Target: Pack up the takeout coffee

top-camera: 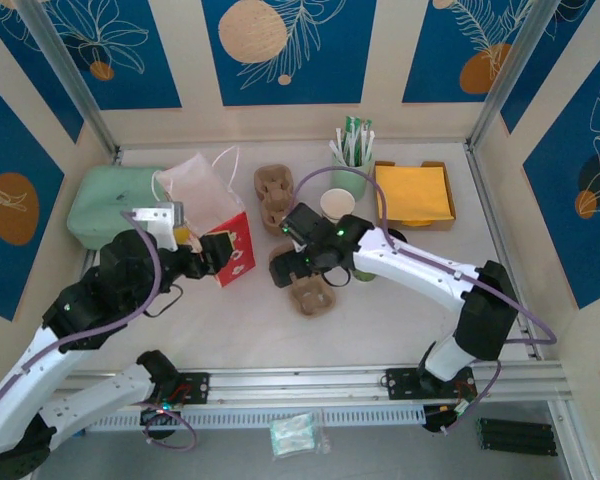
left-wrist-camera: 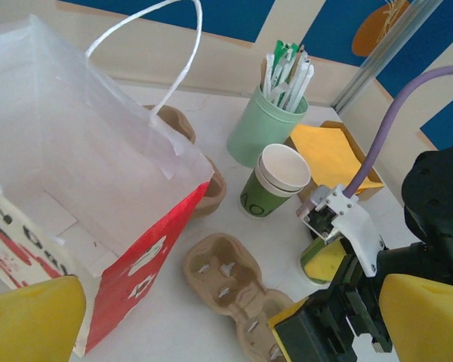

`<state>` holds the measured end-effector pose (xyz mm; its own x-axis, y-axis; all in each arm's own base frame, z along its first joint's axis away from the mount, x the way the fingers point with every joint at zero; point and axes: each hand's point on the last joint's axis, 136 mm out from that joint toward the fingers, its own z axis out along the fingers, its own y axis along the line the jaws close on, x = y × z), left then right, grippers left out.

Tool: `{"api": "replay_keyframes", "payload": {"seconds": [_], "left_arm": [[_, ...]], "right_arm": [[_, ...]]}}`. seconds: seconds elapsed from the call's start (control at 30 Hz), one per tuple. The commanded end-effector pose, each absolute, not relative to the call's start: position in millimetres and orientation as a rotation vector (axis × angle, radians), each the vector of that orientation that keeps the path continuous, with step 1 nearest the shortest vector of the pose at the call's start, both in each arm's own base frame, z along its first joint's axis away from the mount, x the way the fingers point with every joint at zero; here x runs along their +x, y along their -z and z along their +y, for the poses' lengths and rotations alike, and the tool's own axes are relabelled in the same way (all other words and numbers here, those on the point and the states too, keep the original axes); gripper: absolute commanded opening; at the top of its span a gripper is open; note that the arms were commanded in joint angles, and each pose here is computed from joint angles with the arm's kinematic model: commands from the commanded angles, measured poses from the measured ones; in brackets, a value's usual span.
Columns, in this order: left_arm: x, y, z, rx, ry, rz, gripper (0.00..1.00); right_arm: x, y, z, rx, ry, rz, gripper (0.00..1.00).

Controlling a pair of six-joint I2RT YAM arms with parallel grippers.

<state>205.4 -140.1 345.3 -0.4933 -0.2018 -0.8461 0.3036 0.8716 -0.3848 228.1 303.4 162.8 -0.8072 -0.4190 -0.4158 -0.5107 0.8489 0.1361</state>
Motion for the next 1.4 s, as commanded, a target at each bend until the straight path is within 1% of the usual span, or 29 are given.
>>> {"api": "replay_keyframes", "payload": {"seconds": [0.0,0.1,0.23,0.3,0.43,0.47,0.57,0.67,0.77,0.87,1.13,1.37], "left_arm": [[203,-338,-130,0.045,0.571,2.010,0.99],[202,-338,-128,0.036,0.572,2.009,0.99],[200,-336,-125,0.031,0.569,2.011,0.99],[200,-337,-125,0.029,0.573,2.010,0.99],[200,-339,-125,0.028,0.576,2.003,1.00],[200,-340,-126,0.028,0.579,2.002,0.99],[200,-340,-125,0.023,0.582,2.000,0.99],[200,-341,-125,0.022,0.581,1.999,1.00],[200,-341,-126,0.020,0.584,1.999,1.00],[201,-340,-126,0.020,0.582,2.002,0.99],[202,-340,-127,0.021,0.580,2.005,0.99],[203,-341,-130,0.025,0.586,2.003,0.99]], "right_arm": [[235,-172,312,-0.826,-0.271,2.552,0.99],[238,-171,311,-0.823,-0.285,2.567,0.99],[244,-161,303,-0.743,-0.298,2.626,0.99],[243,-154,301,-0.755,-0.282,2.632,0.99],[238,-141,306,-0.801,-0.338,2.665,0.98],[238,-137,306,-0.798,-0.349,2.685,0.93],[237,-126,306,-0.778,-0.381,2.754,0.81],[238,-113,305,-0.768,-0.373,2.794,0.72],[241,-102,301,-0.749,-0.326,2.816,0.67],[243,-91,297,-0.716,-0.286,2.844,0.65],[245,-72,288,-0.672,-0.232,2.898,0.52],[246,-64,284,-0.662,-0.203,2.915,0.52]]}}
